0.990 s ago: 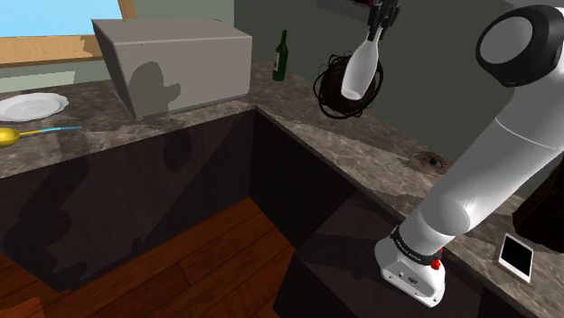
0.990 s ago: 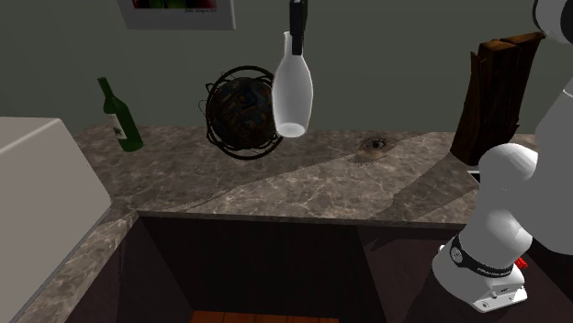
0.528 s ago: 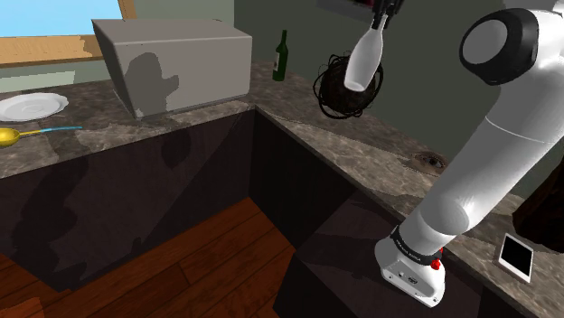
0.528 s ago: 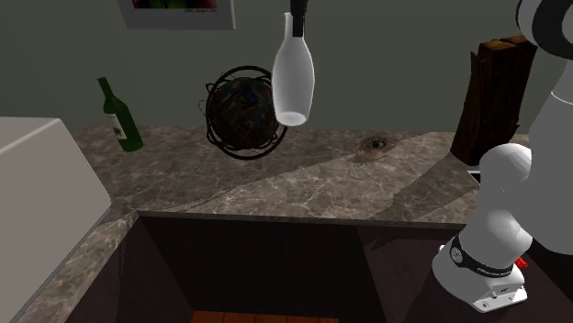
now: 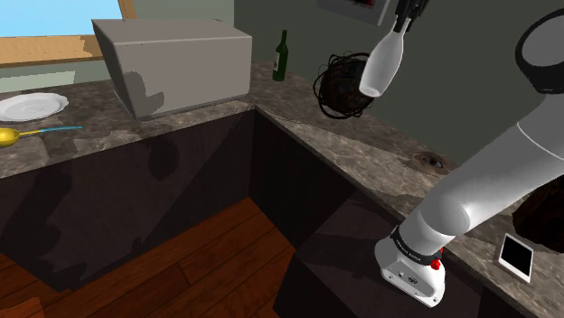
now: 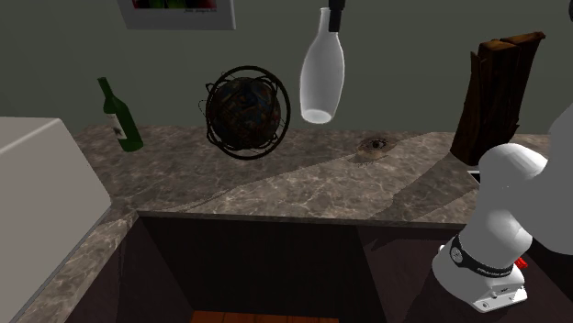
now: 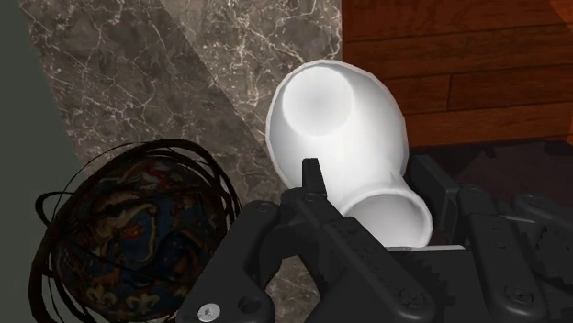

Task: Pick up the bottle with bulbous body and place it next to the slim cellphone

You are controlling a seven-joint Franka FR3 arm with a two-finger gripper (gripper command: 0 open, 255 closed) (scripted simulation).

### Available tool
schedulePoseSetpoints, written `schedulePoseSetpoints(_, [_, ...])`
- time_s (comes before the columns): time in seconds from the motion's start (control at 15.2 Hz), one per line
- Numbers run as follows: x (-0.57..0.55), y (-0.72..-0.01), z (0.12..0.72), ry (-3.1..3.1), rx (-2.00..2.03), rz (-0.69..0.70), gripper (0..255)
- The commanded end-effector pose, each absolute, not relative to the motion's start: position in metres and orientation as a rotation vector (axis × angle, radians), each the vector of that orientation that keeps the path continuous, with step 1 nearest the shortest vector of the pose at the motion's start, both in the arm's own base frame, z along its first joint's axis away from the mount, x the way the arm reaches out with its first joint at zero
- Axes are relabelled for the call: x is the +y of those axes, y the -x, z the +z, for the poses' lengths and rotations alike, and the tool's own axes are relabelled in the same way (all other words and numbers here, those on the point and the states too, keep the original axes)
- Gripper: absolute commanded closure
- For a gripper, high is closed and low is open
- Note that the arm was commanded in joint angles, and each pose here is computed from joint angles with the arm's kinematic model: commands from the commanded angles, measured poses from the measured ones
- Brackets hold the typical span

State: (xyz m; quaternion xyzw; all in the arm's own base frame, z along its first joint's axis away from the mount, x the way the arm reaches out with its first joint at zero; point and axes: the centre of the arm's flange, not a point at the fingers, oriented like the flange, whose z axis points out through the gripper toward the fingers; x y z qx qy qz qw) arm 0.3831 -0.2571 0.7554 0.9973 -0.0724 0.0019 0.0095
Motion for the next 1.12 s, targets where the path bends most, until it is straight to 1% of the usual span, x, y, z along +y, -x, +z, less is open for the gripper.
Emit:
schedulePoseSetpoints(0.0, [-0.253,-0.353,0.753,-3.114,-0.225,0.006,255])
schedulePoseSetpoints(1.06, [-0.23,-0.143,0.754,-3.114,-0.225,0.006,255])
